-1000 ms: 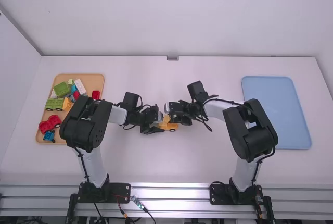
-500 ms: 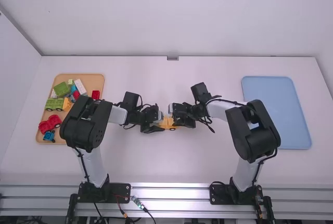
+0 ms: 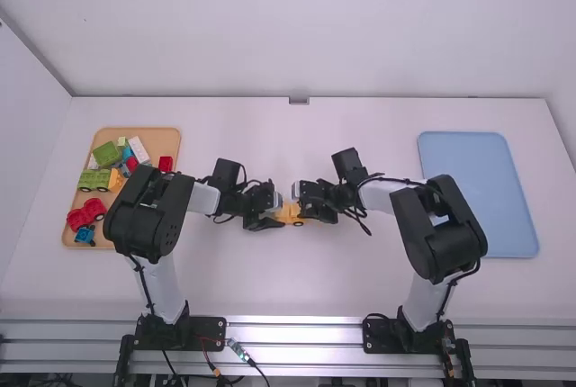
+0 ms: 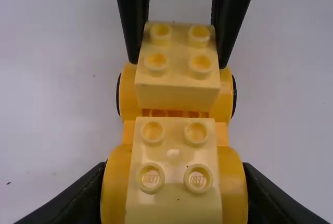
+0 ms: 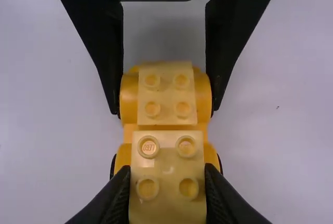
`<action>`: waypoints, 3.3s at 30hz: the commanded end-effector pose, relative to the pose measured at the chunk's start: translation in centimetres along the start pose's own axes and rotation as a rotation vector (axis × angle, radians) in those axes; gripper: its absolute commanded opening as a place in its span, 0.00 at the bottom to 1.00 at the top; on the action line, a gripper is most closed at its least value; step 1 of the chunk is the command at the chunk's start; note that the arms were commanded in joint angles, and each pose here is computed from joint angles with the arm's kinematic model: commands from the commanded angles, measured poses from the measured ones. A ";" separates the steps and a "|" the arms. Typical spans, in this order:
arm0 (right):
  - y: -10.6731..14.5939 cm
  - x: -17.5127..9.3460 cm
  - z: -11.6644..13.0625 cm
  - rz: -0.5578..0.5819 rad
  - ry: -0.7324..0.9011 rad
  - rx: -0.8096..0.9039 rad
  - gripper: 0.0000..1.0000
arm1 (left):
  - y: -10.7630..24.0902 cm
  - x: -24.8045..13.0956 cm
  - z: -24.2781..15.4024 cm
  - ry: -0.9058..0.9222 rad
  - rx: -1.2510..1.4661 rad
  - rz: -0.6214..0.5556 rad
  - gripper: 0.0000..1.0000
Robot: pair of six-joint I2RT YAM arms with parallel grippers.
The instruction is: Assemble lego blocks to make yellow taxi
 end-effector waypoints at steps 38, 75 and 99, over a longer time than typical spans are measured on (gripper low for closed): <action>-0.7 0.2 1.1 0.016 -0.027 0.010 0.04 | 1.7 1.6 -1.5 0.005 0.029 0.090 0.44; -2.6 -2.3 0.1 -0.103 0.004 -0.008 0.78 | 1.8 1.5 -0.9 -0.013 0.022 0.104 0.40; 0.0 -4.0 0.6 -0.101 0.085 0.049 0.00 | 1.8 1.5 -0.9 -0.013 0.024 0.101 0.36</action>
Point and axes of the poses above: each hand's point on the last joint's axis, 136 mm out from that joint toward the fingers, its own x axis out along the fingers, its own z axis along the line the jaws close on, y = z × x, the point moved 1 cm from there along -x, back along the fingers, and after that the axes turned 7 degrees about -x, right-handed, at the moved point
